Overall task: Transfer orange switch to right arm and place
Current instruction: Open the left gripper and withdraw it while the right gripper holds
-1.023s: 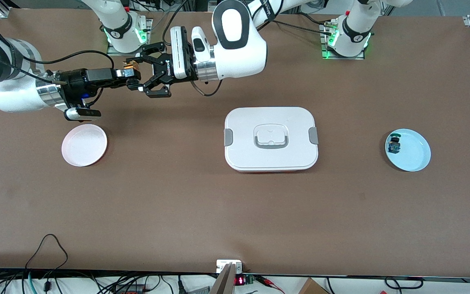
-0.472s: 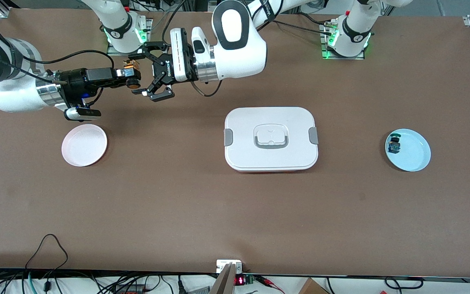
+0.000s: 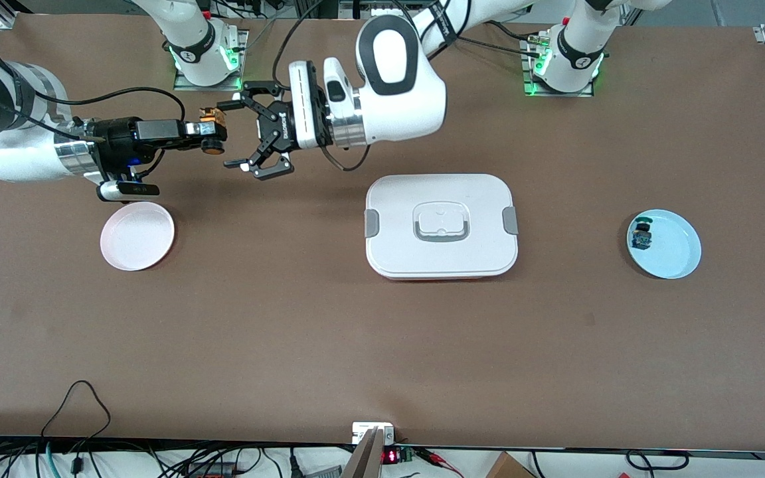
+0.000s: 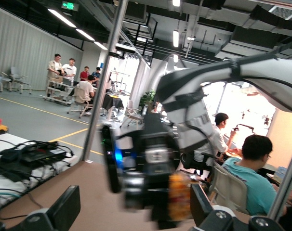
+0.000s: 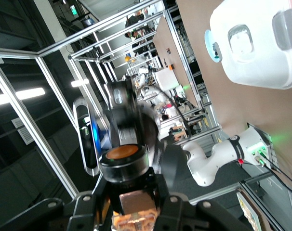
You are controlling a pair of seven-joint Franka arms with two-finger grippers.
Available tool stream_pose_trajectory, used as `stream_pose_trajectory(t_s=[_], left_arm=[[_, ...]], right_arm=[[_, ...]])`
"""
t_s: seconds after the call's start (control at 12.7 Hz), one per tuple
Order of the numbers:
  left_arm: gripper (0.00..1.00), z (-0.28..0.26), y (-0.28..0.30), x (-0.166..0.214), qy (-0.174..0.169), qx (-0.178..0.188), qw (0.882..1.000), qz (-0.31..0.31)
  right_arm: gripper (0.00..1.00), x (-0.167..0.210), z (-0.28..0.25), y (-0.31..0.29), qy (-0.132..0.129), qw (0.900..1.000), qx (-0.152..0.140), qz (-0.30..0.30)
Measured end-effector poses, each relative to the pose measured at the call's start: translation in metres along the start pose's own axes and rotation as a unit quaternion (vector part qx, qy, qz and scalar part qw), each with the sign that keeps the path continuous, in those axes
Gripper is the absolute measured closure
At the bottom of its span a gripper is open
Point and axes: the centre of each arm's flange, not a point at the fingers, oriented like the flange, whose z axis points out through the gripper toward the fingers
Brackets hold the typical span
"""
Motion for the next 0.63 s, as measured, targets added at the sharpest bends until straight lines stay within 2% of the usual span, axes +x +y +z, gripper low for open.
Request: stream_pose_trajectory(t_s=[0.08, 0.31, 0.39, 0.47, 0.63], left_arm=[[0.0, -0.023, -0.036, 0.008, 0.018, -0.006, 1.0, -0.004], [0.0, -0.113, -0.143, 0.02, 0.095, -0.076, 0.993, -0.013], [0.0, -0.14, -0.167, 0.017, 0.105, -0.093, 0.99, -0.01], [0.0, -0.164, -0.187, 0.012, 0.101, -0.106, 0.989, 0.001], [0.0, -0.212, -0.218, 0.012, 0.071, -0.112, 0.991, 0.035]], right_arm=[[0.59, -0.002, -0.001, 0.0, -0.005, 1.0, 0.001, 0.0], [0.59, -0.003, -0.014, 0.005, 0.002, 1.0, -0.014, -0.004], [0.59, -0.004, -0.02, 0.007, 0.004, 1.0, -0.021, -0.009], [0.59, -0.005, -0.025, 0.01, 0.005, 0.999, -0.033, -0.012], [0.59, -0.008, -0.034, 0.02, 0.001, 0.997, -0.072, -0.023]])
